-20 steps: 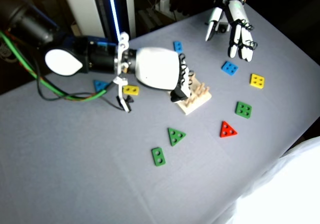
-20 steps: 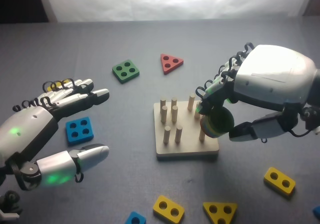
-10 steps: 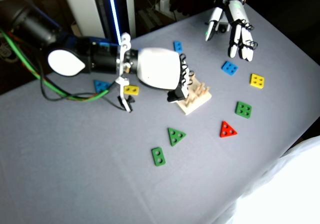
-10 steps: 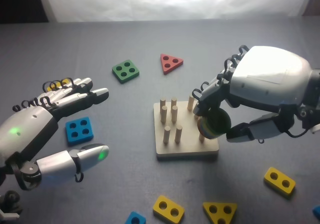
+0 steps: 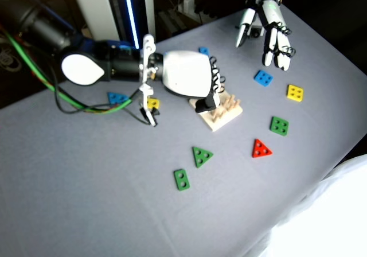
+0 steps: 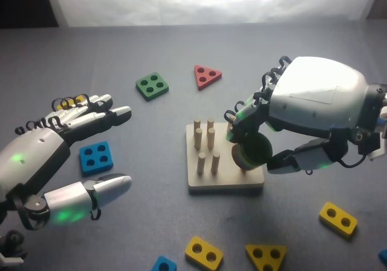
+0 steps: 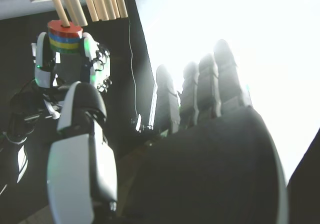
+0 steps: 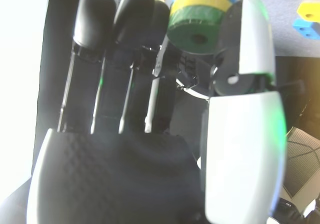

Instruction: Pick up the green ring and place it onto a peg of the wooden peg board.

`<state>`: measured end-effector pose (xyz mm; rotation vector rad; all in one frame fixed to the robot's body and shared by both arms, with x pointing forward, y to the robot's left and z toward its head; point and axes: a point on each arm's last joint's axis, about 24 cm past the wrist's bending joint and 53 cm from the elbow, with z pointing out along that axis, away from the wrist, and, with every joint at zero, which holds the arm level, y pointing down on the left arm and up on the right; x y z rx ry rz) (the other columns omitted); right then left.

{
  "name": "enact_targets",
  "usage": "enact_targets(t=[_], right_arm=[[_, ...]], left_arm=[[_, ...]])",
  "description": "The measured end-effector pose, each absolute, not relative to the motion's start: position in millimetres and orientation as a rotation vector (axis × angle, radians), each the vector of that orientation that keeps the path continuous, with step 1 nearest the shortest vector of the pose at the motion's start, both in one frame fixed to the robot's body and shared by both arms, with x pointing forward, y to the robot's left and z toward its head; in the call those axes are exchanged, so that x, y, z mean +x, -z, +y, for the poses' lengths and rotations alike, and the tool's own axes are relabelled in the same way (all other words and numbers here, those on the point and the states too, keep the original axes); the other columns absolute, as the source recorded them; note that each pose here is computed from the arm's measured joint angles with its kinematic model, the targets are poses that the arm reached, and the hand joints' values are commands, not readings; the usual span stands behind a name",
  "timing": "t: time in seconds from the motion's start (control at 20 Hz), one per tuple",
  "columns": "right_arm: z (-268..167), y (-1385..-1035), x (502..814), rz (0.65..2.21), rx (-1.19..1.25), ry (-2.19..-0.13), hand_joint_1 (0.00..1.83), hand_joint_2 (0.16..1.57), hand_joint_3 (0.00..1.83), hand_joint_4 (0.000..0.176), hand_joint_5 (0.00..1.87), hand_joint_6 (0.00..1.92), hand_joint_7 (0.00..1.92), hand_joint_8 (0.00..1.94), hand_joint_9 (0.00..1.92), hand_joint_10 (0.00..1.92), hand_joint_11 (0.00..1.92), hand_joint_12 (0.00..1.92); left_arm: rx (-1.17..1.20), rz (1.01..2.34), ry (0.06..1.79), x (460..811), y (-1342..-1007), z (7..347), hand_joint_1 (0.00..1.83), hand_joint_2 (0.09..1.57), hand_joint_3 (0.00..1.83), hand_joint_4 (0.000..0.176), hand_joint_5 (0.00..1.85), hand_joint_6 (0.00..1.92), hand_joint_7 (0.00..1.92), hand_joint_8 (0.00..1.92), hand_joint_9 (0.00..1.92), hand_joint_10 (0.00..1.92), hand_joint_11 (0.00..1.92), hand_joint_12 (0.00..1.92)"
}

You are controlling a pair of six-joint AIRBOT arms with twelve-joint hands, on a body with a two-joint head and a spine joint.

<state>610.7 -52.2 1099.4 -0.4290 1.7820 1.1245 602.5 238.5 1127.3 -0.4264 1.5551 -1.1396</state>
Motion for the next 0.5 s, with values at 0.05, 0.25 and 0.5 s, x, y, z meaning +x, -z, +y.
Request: enact_targets(t=[0.05,0.25,0.5], right_arm=[[-52.0,-1098.8,610.8,1.785,-0.428,-1.123,1.28,1.05,0.0,0.0,1.16,0.54,1.12,0.97,1.17,0.95,1.02,1.4],[-52.6,-1098.3,611.3,1.789,-0.423,-1.126,1.27,1.06,0.0,0.0,1.13,0.58,1.08,1.03,1.11,1.02,0.97,1.39],[-52.4,-1097.1,610.7,1.793,-0.429,-1.123,0.96,1.04,0.0,0.0,0.78,0.04,0.62,0.35,0.58,0.82,0.44,1.38]], left_arm=[[-0.426,1.555,1.14,602.5,-1127.3,238.5,0.7,1.12,0.0,0.054,0.39,0.0,0.14,0.0,0.08,0.0,0.0,0.31],[-0.426,1.555,1.14,602.5,-1127.4,238.5,0.67,1.12,0.0,0.059,0.39,0.0,0.13,0.0,0.09,0.0,0.0,0.34],[-0.427,1.555,1.14,602.5,-1127.4,238.5,0.67,1.11,0.0,0.057,0.4,0.0,0.14,0.0,0.08,0.0,0.0,0.26]])
